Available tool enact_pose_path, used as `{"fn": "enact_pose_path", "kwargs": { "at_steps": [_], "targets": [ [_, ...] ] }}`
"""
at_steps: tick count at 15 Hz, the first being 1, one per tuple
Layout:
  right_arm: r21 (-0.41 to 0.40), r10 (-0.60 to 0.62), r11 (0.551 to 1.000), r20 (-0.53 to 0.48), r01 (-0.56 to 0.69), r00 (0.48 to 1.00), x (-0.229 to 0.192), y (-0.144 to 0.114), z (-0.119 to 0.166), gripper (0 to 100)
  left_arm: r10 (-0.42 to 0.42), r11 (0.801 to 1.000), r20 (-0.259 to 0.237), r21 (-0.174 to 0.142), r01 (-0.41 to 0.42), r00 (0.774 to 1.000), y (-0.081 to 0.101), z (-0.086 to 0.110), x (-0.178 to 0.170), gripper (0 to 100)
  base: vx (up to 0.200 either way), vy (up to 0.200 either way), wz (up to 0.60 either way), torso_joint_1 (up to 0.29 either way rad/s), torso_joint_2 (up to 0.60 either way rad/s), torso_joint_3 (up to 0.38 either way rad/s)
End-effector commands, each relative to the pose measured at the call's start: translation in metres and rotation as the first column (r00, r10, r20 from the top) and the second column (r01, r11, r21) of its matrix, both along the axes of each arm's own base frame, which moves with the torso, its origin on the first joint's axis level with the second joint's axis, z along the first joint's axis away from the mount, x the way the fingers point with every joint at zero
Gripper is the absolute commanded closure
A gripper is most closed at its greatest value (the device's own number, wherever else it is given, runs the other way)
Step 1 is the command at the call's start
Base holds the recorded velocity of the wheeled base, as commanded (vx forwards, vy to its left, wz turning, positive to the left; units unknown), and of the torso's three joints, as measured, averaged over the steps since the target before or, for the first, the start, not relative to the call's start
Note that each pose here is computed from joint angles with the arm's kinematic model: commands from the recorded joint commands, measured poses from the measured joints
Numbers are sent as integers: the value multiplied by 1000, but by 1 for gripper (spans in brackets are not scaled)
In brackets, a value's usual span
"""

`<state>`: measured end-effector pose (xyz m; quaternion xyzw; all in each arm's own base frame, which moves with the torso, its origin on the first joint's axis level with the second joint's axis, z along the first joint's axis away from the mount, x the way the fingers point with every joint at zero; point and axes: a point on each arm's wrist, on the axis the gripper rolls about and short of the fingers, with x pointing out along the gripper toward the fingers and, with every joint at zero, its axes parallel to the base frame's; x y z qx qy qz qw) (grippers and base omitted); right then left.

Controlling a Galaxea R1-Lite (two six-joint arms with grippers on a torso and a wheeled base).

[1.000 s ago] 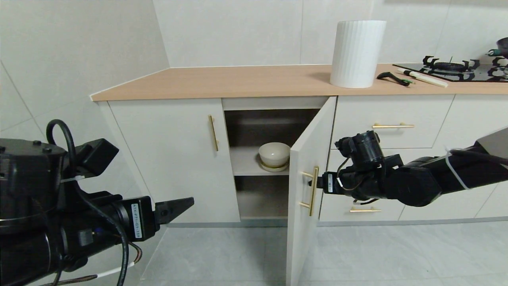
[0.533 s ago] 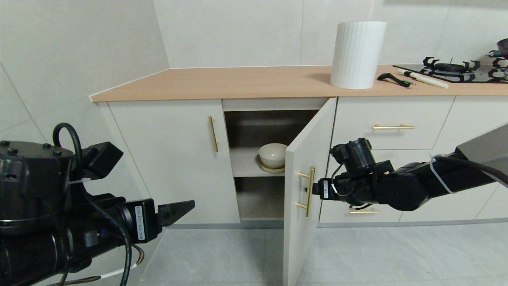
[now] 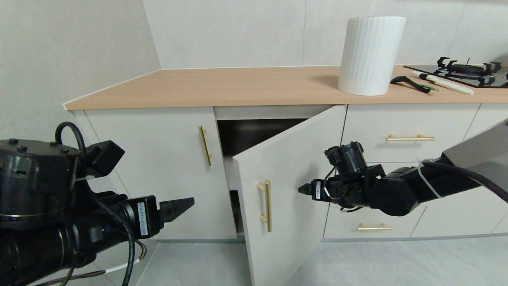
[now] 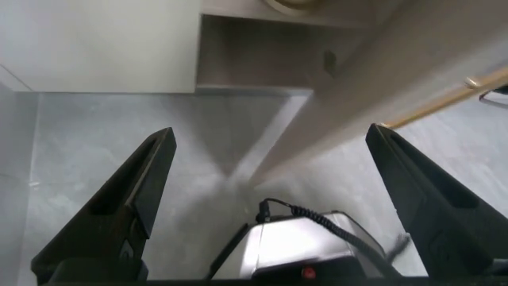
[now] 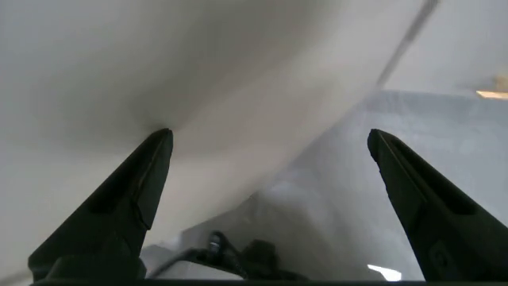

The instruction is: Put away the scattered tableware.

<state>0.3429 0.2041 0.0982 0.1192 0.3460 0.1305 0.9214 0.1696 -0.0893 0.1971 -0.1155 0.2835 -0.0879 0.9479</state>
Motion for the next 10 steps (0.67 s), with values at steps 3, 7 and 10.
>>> {"fn": "enact_pose_path", "kwargs": {
  "at_steps": [3,7,10],
  "targets": [
    [64,1,998,8,-2,1000,6,16,-15,0,8,1000,3,4,-8,1000,0,0,1,0,0,0,0,0,0,0],
    [176,-66,982,-16,68,998,22,31,-22,0,11,1000,1,4,-11,1000,0,0,1,0,0,0,0,0,0,0],
    [205,-94,974,-23,97,995,30,35,-26,0,11,1000,0,4,-11,1000,0,-1,1,0,0,0,0,0,0,0]
  ]
}}
